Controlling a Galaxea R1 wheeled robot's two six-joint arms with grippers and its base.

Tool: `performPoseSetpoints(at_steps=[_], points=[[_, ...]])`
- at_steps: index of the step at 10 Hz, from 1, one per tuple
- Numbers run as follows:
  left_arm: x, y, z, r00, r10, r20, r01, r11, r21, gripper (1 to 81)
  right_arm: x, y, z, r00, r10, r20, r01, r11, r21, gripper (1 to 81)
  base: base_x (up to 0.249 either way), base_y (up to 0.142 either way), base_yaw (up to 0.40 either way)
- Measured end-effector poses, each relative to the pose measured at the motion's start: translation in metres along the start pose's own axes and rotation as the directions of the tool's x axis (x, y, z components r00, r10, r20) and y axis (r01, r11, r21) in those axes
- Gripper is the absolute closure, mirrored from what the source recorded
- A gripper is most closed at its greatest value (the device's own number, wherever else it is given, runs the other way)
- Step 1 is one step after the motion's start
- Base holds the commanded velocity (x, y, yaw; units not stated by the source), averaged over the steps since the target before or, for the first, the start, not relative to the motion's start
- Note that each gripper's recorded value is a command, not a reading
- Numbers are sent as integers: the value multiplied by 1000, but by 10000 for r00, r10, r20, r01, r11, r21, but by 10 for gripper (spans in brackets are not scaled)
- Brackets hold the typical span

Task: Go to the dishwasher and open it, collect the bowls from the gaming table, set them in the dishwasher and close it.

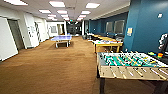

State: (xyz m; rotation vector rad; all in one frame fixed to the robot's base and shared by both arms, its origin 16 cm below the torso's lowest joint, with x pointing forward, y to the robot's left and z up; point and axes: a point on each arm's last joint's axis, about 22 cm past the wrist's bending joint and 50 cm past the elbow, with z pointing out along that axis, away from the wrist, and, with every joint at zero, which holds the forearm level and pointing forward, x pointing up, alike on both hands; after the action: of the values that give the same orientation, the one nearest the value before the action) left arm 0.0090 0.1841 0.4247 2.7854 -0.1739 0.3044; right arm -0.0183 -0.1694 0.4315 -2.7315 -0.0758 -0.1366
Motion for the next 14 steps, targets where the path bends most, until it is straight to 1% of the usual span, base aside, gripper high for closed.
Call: performPoseSetpoints(at_steps=[3,5,7,10,14], points=[[-3,0,0,10000,-50,48,50,10000,-4,10,3,1,0,10000,-12,-25,12,10000,-7,10,0,0,0],[0,-2,0,10000,-40,4,40,10000,18,10,2,0,0,10000,-8,-15,8,10000,-6,10,0,0,0],[-1,-2,-1,10000,-45,11,45,10000,20,10,2,0,0,10000,-10,-22,10,10000,-6,10,0,-86,0],[0,3,1,9999,-129,7,129,9999,-31,10,2,1,0,10000,-14,-18,14,10000,-17,10,0,0,0],[-1,2,0,9999,-167,5,167,9999,-10,10,0,-1,1,10000,-12,-1,12,10000,6,10,0,0,0]])
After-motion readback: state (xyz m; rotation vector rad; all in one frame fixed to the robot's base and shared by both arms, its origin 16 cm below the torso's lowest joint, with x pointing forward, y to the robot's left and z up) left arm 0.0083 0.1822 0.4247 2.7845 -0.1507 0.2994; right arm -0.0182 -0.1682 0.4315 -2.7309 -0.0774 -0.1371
